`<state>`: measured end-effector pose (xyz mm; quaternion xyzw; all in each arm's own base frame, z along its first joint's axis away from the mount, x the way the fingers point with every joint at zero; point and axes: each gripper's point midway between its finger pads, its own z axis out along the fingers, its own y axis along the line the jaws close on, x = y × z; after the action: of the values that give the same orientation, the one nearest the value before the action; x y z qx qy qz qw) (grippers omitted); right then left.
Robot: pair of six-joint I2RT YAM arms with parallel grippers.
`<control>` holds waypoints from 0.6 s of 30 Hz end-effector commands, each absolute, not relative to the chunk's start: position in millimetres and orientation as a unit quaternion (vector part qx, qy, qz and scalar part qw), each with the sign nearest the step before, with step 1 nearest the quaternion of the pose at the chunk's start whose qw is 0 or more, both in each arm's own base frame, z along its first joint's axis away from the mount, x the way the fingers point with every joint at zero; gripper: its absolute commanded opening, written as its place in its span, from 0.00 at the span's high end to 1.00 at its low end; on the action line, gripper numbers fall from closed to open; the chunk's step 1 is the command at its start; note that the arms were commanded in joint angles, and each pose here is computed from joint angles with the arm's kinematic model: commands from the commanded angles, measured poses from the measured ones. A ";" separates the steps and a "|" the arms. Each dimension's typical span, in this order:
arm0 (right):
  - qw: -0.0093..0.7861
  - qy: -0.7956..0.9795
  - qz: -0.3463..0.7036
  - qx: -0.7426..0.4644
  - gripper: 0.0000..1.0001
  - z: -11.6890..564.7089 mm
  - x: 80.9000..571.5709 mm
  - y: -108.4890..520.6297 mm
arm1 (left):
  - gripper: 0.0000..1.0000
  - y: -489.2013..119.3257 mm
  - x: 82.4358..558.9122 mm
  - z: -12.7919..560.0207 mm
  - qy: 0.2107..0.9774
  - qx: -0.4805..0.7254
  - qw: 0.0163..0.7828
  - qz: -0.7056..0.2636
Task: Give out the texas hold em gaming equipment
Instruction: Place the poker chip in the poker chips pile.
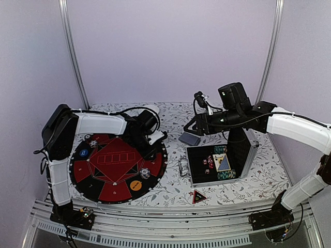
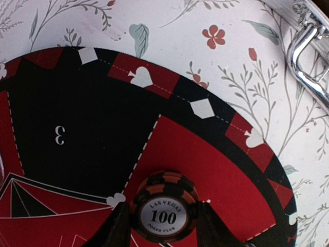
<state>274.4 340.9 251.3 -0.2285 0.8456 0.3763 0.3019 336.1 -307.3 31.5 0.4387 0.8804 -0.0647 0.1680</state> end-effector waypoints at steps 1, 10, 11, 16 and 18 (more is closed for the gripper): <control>0.304 0.840 0.383 -0.235 0.46 257.9 271.4 339.6 | 0.57 -311.4 345.4 36.9 0.878 0.436 0.182 -0.076; 0.302 0.841 0.383 -0.235 0.45 256.5 270.8 339.2 | 0.47 -312.5 346.2 29.9 0.879 0.437 0.176 -0.077; 0.301 0.842 0.382 -0.234 0.45 256.0 270.6 339.1 | 0.46 -312.9 346.1 29.9 0.879 0.437 0.176 -0.078; 0.300 0.843 0.379 -0.236 0.45 252.9 271.3 338.9 | 0.43 -313.7 348.0 37.8 0.877 0.435 0.186 -0.079; 0.298 0.845 0.372 -0.241 0.43 249.2 273.3 340.5 | 0.42 -316.2 349.2 49.7 0.876 0.432 0.197 -0.089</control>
<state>272.3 341.8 251.4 -0.2321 0.8443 0.3801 0.2980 337.9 -310.1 30.4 0.4400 0.8787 -0.0704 0.1715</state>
